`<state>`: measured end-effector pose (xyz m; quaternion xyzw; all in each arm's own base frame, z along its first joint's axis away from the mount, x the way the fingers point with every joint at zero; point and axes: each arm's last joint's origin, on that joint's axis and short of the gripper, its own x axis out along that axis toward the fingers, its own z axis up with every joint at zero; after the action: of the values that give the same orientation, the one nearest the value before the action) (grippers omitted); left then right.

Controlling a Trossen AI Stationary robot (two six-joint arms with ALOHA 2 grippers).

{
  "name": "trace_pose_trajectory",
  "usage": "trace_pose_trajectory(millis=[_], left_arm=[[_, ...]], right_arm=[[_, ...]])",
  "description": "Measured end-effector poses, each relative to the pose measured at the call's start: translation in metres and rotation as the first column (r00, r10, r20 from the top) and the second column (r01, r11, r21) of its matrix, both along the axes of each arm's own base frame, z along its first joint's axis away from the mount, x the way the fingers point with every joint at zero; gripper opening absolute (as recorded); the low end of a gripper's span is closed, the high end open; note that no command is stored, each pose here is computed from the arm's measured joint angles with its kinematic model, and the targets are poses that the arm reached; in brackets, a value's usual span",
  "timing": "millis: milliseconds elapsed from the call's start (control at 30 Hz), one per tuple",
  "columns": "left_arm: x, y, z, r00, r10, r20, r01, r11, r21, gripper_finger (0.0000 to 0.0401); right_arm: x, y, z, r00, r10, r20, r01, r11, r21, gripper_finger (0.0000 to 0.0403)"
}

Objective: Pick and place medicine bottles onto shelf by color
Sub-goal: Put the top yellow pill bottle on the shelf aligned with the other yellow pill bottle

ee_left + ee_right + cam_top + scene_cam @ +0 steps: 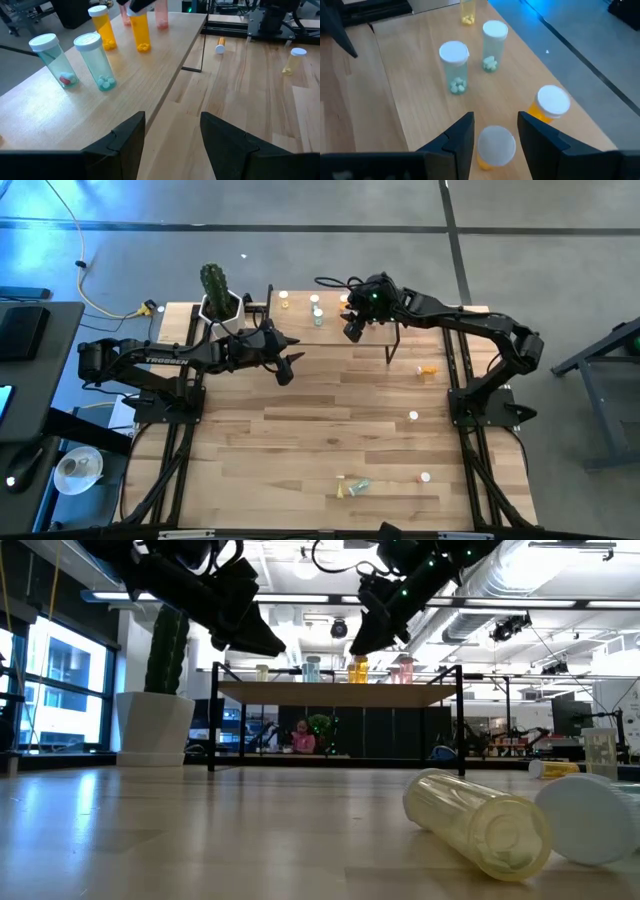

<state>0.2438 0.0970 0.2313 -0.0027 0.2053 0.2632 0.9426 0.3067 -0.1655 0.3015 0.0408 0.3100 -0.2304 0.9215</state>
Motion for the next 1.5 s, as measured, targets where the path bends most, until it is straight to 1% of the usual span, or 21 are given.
trace_pose_trajectory(millis=[233, 367, 467, 633, 767, 867, 967, 1133, 1267, 1500], left_arm=[[-0.001, 0.0, -0.003, 1.0, 0.0, -0.027, 0.0, 1.0, -0.01, 0.018], [-0.001, 0.0, -0.003, 1.0, 0.0, -0.027, 0.0, 1.0, -0.01, 0.018], [-0.001, 0.0, -0.003, 1.0, 0.0, -0.028, 0.0, 1.0, -0.01, 0.018], [-0.002, -0.001, -0.005, 0.999, -0.001, -0.05, 0.0, 1.0, -0.019, 0.018], [-0.003, -0.001, -0.008, 0.997, 0.004, -0.075, -0.007, 0.999, -0.041, 0.018], [-0.004, -0.002, -0.009, 0.996, 0.007, -0.084, -0.012, 0.998, -0.057, 0.018], [-0.004, -0.006, -0.009, 0.996, -0.006, -0.09, 0.0, 0.998, -0.058, 0.018], [-0.008, -0.016, -0.001, 0.996, -0.04, -0.08, 0.036, 0.998, -0.056, 0.018], [-0.015, -0.024, 0.007, 0.996, -0.06, -0.069, 0.056, 0.997, -0.056, 0.018], [-0.023, -0.034, 0.017, 0.996, -0.078, -0.038, 0.075, 0.994, -0.074, 0.018]], right_arm=[[-0.003, 0.003, 0.023, 0.998, 0.004, -0.055, -0.003, 0.999, 0.033, 0.0142], [-0.005, 0.011, 0.032, 0.995, 0.025, -0.101, -0.019, 0.998, 0.057, 0.0142], [-0.006, 0.02, 0.031, 0.988, 0.051, -0.149, -0.039, 0.996, 0.085, 0.0142], [-0.009, 0.039, 0.023, 0.962, 0.094, -0.256, -0.054, 0.986, 0.16, 0.0142], [-0.006, 0.059, 0.021, 0.946, 0.103, -0.308, -0.054, 0.985, 0.164, 0.0142], [-0.007, 0.077, 0.02, 0.93, 0.096, -0.356, -0.046, 0.988, 0.147, 0.0142], [-0.012, 0.094, 0.011, 0.925, 0.101, -0.366, -0.054, 0.989, 0.136, 0.0142], [-0.032, 0.119, -0.006, 0.947, 0.073, -0.312, -0.011, 0.98, 0.196, 0.0142], [-0.047, 0.138, -0.014, 0.967, 0.022, -0.254, 0.041, 0.97, 0.241, 0.0142], [-0.067, 0.172, -0.026, 0.972, -0.092, -0.217, 0.15, 0.952, 0.267, 0.0142]])
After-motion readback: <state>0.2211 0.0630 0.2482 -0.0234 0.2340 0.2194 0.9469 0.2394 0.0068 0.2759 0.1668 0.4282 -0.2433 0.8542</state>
